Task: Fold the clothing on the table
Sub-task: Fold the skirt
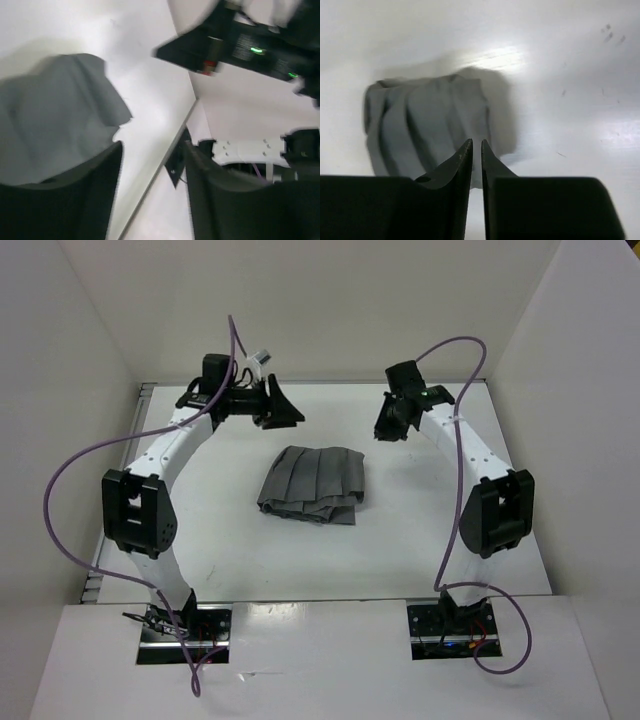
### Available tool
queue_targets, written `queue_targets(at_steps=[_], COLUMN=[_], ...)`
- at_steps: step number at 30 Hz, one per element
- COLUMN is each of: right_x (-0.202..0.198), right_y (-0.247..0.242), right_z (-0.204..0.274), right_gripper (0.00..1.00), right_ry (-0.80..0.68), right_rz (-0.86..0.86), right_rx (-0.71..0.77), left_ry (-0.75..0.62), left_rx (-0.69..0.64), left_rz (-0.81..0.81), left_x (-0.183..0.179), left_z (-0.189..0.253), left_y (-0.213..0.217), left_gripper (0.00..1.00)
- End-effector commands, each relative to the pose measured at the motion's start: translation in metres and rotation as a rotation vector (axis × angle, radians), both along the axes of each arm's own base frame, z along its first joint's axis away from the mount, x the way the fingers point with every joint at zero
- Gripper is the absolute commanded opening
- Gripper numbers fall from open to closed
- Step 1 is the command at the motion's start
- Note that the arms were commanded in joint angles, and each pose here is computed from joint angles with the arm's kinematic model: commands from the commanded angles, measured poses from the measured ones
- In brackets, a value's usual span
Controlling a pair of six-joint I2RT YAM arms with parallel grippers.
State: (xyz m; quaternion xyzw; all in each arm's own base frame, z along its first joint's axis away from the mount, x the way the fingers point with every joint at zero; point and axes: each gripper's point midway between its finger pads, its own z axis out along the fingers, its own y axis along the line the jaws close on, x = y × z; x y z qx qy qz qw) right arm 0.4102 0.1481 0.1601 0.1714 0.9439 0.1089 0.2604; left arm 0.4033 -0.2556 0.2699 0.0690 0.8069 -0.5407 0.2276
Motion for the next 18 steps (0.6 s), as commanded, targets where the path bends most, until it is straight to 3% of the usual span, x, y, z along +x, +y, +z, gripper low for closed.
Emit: queue_targets(at_steps=[1,2,4,10,18], right_x=[-0.002,0.001,0.007,0.015,-0.051], right_y=[0.019,0.029,0.057,0.089,0.065], right_z=[0.032,0.033,0.028,-0.02,-0.097], right_gripper=[0.18,0.19,0.19,0.2,0.2], right_ry=[-0.057,-0.064,-0.063,-0.015,0.223], right_rz=[0.074,0.109,0.188,0.276,0.227], right_rx=[0.04,0.073,0.171,0.302,0.226], left_ry=[0.08,0.103,0.141,0.244,0.308], left_rx=[0.125,0.144,0.181,0.214,0.279], left_rz=[0.081,0.085,0.092,0.084,0.052], left_x=[0.007,0.007,0.008,0.005,-0.029], left_z=[-0.07,-0.085,-0.112,-0.167,-0.196], left_y=[0.029,0.03,0.033,0.039,0.049], left_gripper=[0.55,0.45,0.39,0.39,0.39])
